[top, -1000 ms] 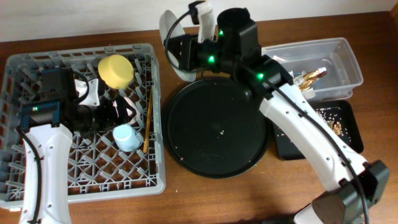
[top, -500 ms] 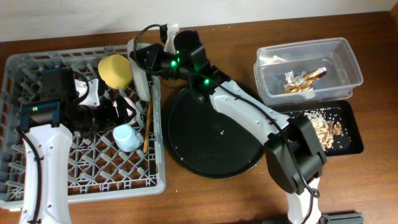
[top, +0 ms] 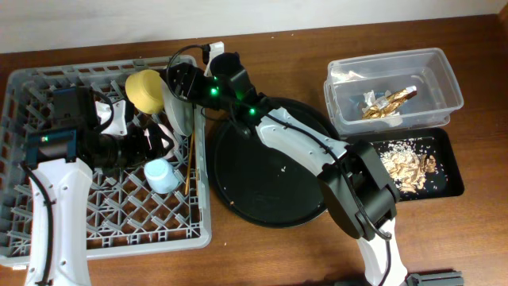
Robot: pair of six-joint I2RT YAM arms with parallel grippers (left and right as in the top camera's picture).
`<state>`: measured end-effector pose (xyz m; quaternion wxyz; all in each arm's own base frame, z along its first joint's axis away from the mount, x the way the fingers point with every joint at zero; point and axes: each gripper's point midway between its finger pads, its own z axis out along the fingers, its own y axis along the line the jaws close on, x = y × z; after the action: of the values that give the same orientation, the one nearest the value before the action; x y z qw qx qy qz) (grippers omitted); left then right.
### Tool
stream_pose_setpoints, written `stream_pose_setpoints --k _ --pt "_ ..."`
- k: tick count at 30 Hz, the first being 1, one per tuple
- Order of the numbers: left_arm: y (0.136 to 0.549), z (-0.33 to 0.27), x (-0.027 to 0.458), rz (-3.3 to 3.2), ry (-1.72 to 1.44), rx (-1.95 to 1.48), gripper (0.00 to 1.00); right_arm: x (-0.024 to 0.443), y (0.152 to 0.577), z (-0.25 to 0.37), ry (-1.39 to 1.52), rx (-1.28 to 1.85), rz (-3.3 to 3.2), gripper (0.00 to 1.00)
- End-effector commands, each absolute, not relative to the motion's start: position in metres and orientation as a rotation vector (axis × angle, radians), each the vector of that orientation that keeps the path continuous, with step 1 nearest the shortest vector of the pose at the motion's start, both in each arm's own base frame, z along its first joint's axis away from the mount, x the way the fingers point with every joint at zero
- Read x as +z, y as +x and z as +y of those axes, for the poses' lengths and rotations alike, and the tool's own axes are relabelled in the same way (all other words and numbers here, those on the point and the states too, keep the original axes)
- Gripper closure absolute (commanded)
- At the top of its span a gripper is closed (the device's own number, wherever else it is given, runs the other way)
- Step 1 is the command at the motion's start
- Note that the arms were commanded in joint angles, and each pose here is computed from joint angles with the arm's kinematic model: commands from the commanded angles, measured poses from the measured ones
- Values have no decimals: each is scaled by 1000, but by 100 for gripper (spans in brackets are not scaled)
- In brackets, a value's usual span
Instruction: Sort waste into correct bins and load items into the dishwasher rack
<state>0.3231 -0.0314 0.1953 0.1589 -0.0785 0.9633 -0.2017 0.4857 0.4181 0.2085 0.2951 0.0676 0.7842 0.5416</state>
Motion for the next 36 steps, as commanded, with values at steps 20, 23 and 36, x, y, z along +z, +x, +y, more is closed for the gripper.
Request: stream_pose_setpoints --k 20,23,36 --pt "325 -33 202 2732 -219 -588 1 166 366 121 -259 141 2885 1" --pt "325 -33 202 2732 -219 -588 1 166 366 121 -259 141 2885 1" --pt "325 -33 202 2732 -219 -588 1 332 344 42 -80 9 2338 1"
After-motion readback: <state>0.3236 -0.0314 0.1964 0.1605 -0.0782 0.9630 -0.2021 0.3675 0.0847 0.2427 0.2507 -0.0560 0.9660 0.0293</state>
